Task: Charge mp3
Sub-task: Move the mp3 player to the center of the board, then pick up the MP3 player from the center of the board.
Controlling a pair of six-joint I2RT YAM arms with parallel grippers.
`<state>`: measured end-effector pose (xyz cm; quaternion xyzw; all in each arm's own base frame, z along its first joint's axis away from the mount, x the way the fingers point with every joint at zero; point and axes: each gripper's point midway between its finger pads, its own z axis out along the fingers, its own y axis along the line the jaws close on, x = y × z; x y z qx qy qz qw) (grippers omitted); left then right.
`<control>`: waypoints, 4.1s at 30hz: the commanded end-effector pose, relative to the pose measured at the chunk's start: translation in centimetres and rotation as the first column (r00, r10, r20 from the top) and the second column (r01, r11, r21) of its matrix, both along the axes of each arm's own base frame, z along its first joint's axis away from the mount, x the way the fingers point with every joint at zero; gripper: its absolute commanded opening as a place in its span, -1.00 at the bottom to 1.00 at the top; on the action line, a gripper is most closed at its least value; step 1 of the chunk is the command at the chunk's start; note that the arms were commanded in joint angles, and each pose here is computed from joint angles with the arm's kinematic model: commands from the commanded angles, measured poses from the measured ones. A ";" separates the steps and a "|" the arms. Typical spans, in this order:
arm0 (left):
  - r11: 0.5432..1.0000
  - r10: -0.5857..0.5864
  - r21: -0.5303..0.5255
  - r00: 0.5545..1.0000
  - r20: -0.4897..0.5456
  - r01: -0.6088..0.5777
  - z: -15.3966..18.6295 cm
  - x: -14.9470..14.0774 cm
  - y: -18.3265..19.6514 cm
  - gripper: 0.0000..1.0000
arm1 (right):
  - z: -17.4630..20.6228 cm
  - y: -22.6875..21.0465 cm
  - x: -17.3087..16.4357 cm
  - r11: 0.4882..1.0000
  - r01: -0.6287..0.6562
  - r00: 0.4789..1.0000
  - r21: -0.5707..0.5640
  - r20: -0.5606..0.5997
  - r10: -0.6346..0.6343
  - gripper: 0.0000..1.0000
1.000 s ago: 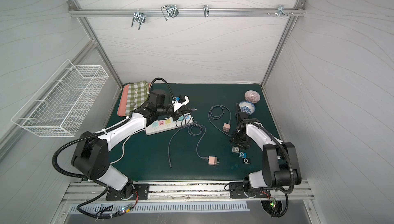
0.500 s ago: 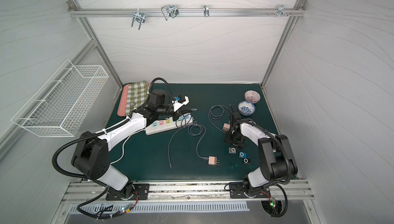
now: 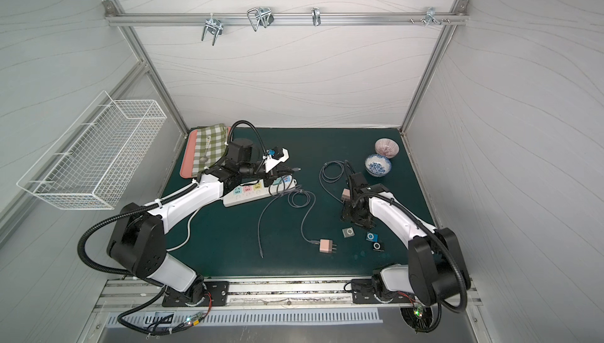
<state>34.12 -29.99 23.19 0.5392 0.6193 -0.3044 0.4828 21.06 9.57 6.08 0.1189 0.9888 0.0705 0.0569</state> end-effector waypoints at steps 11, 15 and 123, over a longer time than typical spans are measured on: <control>1.000 -0.012 -0.022 0.997 0.080 0.014 2.4 -0.4 0.2 -1.00 | -3.6 2.8 -4.8 0.996 -0.010 0.986 0.085 -0.167 0.024 0.41; 1.000 -0.013 -0.003 0.997 0.081 0.013 2.3 -0.5 0.3 -1.00 | -4.3 4.1 -4.5 0.995 -0.035 0.986 0.092 -0.162 0.050 0.42; 1.000 0.003 -0.007 0.996 0.090 -0.003 2.3 0.4 0.3 -1.00 | -6.1 1.4 -4.9 0.929 -0.296 0.937 -0.222 -0.257 0.237 -0.16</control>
